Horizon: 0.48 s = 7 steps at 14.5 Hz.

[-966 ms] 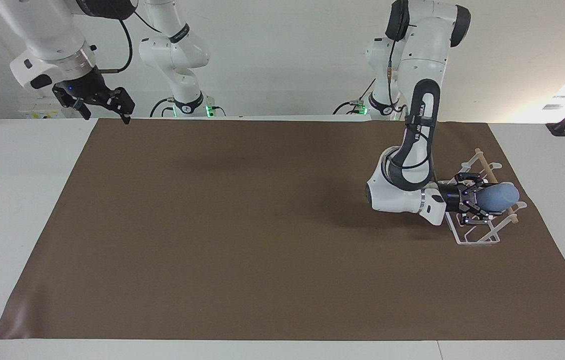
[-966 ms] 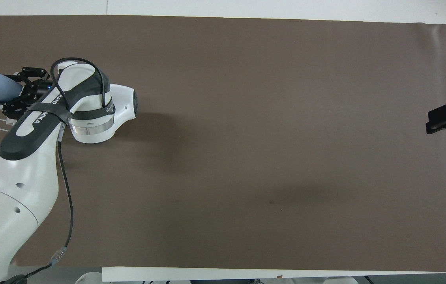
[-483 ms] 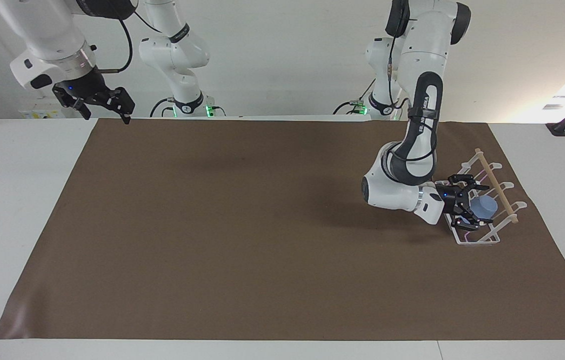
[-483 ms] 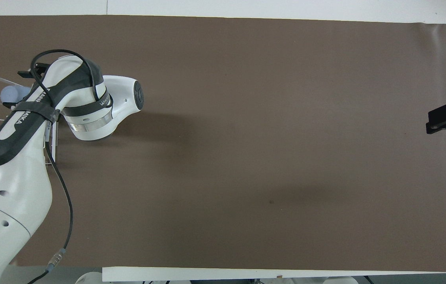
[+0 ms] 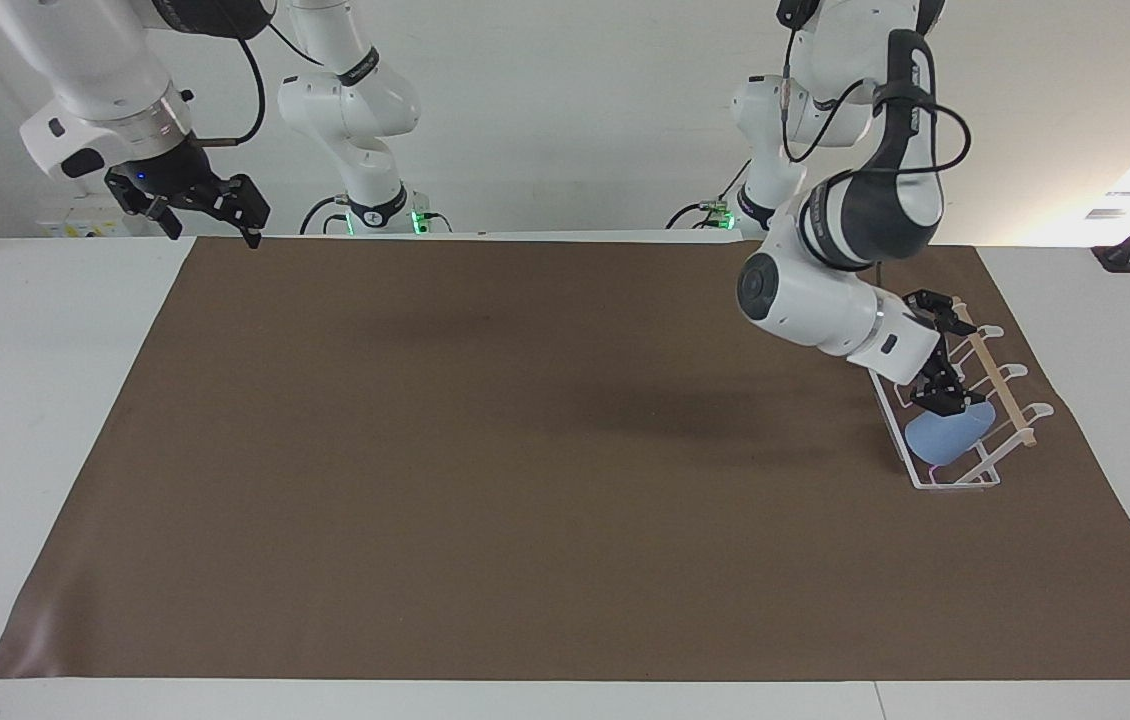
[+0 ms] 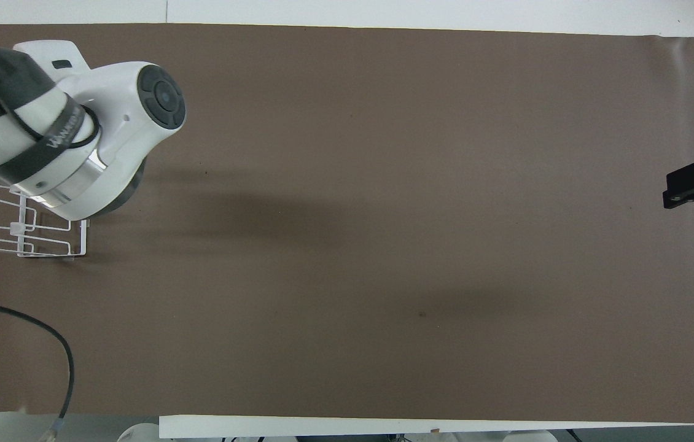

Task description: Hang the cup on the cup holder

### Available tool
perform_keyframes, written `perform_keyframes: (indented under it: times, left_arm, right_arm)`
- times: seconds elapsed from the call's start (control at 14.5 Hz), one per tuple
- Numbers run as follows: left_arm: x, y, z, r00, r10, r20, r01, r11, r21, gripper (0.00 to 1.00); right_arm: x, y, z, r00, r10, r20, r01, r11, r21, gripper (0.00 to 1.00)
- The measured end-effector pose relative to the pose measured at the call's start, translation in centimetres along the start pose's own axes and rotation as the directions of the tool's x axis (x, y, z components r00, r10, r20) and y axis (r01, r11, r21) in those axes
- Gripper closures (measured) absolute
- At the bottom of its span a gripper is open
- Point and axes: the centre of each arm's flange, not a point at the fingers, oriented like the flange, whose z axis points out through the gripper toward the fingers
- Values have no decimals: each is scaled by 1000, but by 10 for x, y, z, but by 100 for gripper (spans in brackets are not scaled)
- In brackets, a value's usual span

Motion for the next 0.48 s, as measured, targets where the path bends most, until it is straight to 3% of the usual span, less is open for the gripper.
perform_keyframes:
  times: [0.21,0.48]
  left_arm:
    - [51,-26,8,984,74,162,-62,995,-75,0]
    - [85,-58,4,903,255,345,-187,958,-218,0]
  right_arm:
    - [0,0,0,1000,0,0,0,1000,0,0]
    - [0,0,0,1000,0,0,0,1000,0,0]
